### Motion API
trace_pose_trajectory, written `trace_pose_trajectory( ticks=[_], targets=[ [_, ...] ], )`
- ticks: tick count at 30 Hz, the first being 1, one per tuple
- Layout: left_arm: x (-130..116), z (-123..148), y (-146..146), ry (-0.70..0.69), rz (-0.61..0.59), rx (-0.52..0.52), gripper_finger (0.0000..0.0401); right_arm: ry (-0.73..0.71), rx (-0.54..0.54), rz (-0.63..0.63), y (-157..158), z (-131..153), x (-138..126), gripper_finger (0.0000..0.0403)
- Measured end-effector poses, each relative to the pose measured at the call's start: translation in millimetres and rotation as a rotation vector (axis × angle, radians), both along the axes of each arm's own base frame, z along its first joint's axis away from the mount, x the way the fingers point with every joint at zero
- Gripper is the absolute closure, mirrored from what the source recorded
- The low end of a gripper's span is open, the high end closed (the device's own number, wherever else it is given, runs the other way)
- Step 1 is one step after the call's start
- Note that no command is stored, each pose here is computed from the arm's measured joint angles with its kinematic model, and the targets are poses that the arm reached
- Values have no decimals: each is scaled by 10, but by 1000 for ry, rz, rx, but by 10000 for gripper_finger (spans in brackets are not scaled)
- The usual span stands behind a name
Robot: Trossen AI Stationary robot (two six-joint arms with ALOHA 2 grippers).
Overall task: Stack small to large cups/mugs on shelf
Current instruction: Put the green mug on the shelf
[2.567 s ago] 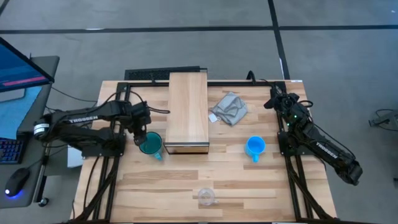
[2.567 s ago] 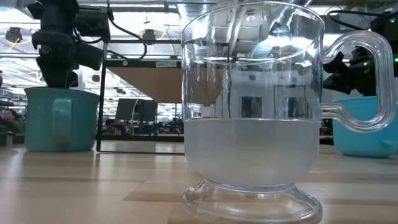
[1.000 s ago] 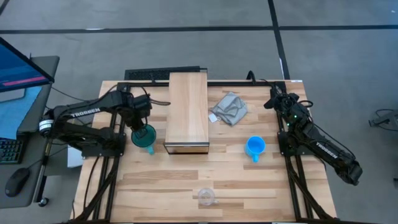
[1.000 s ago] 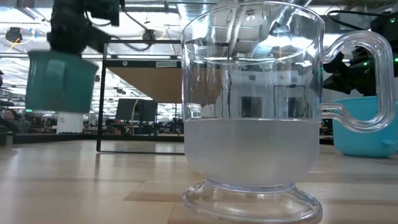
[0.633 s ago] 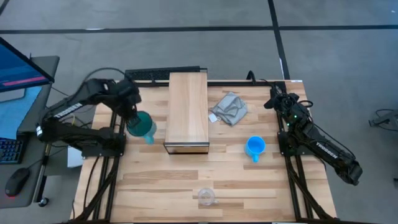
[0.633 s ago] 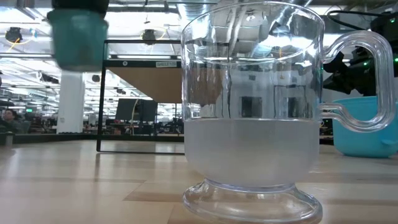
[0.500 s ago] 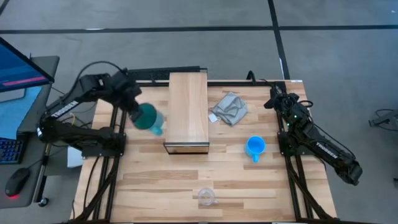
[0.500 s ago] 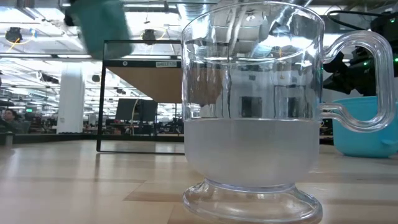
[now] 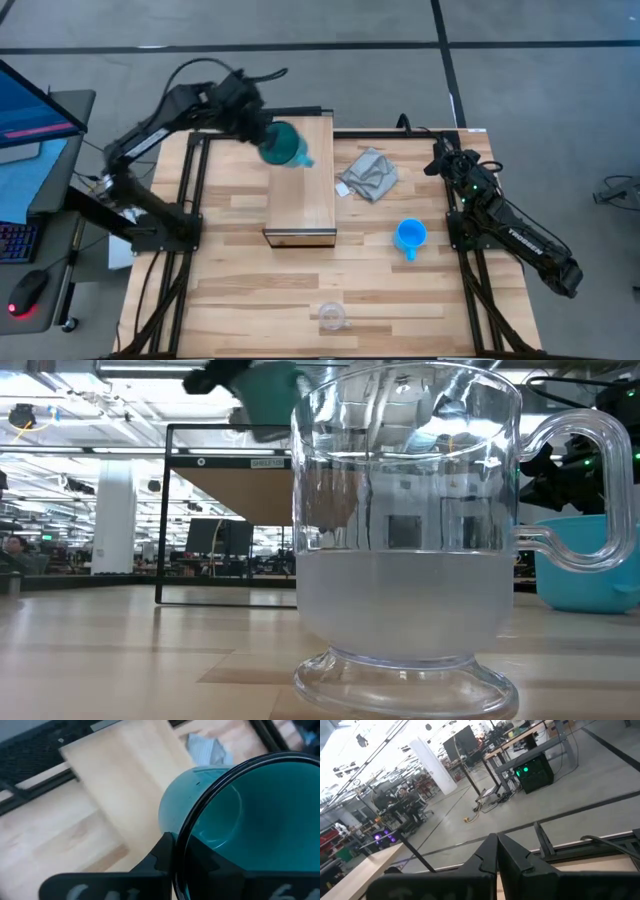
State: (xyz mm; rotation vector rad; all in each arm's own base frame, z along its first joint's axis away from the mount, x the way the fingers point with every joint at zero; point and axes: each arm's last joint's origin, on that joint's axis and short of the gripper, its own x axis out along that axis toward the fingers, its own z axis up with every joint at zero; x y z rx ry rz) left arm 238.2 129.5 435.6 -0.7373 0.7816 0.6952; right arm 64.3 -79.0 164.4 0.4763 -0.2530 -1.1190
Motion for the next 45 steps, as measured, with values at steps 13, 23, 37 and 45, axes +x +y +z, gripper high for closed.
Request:
trace_pose_trajectory(
  ticks=[13, 23, 37, 45],
  targets=[
    [740, -160, 409, 7, 296, -146, 392, 13, -6, 2, 0, 0, 0, 370],
    [757, -264, 445, 98, 413, -215, 392, 79, -37, 4, 0, 0, 0, 370],
    [774, -515, 744, 168, 490, -286, 392, 79, -37, 8, 1, 0, 1, 370],
    [794, -677, 939, 208, 434, -323, 392, 79, -37, 9, 1, 0, 1, 370]
  ],
)
